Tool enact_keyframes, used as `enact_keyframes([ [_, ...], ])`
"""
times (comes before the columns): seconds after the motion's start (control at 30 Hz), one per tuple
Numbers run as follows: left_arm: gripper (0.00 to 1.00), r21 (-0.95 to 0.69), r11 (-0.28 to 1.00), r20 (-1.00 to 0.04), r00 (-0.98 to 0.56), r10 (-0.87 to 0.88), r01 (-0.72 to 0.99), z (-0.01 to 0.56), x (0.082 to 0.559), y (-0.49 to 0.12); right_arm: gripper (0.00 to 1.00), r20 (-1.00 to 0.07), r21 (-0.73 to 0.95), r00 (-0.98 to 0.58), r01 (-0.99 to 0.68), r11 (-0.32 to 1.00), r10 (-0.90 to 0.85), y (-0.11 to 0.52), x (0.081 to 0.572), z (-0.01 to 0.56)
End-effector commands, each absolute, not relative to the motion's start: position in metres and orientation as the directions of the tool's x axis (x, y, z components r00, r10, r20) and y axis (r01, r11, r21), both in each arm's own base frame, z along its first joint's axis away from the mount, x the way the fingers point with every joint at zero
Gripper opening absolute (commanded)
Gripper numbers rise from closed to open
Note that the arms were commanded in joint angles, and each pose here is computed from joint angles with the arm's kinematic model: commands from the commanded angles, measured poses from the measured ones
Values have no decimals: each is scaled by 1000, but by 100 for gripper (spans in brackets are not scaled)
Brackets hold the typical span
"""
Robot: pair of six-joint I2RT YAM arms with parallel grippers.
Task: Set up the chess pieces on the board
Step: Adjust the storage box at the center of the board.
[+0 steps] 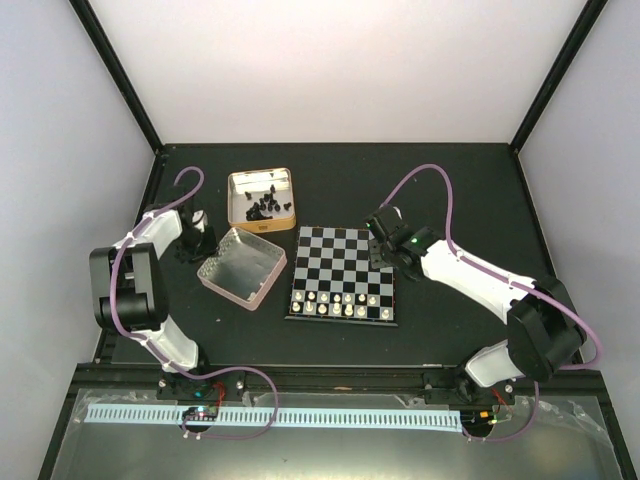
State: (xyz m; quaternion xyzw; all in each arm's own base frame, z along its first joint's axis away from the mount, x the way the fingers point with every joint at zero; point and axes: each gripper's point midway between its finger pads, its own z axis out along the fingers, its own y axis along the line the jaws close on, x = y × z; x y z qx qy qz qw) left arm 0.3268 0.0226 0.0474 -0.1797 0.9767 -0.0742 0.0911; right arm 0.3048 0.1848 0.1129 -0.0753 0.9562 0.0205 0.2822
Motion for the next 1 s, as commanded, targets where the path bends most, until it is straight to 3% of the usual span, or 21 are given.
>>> enact_keyframes([
  [0.0,29,-89,927,-103,-922,-372,-364,45,310,32,29,-570,12,-815,-139,990,-108,186,312,126],
  [0.2,21,-90,914,-57,-914,-401,-395,39,292,28,29,-570,2,-814,-138,990,-112,184,311,127],
  [0.3,12,-105,909,-41,-912,-409,-403,38,284,24,29,-567,6,-816,-142,990,-114,186,312,127],
  [0.63,8,-118,888,-20,-893,-450,-445,42,256,17,29,-562,14,-817,-165,986,-128,192,315,125],
  [0.7,12,-127,877,-12,-883,-468,-463,43,249,14,29,-562,17,-817,-167,986,-128,193,314,125],
  [0.83,32,-155,865,-29,-873,-486,-476,48,245,9,29,-564,18,-815,-169,985,-130,193,314,126],
  [0.97,37,-151,876,-133,-868,-478,-459,74,262,14,29,-567,24,-814,-171,985,-127,194,314,127],
])
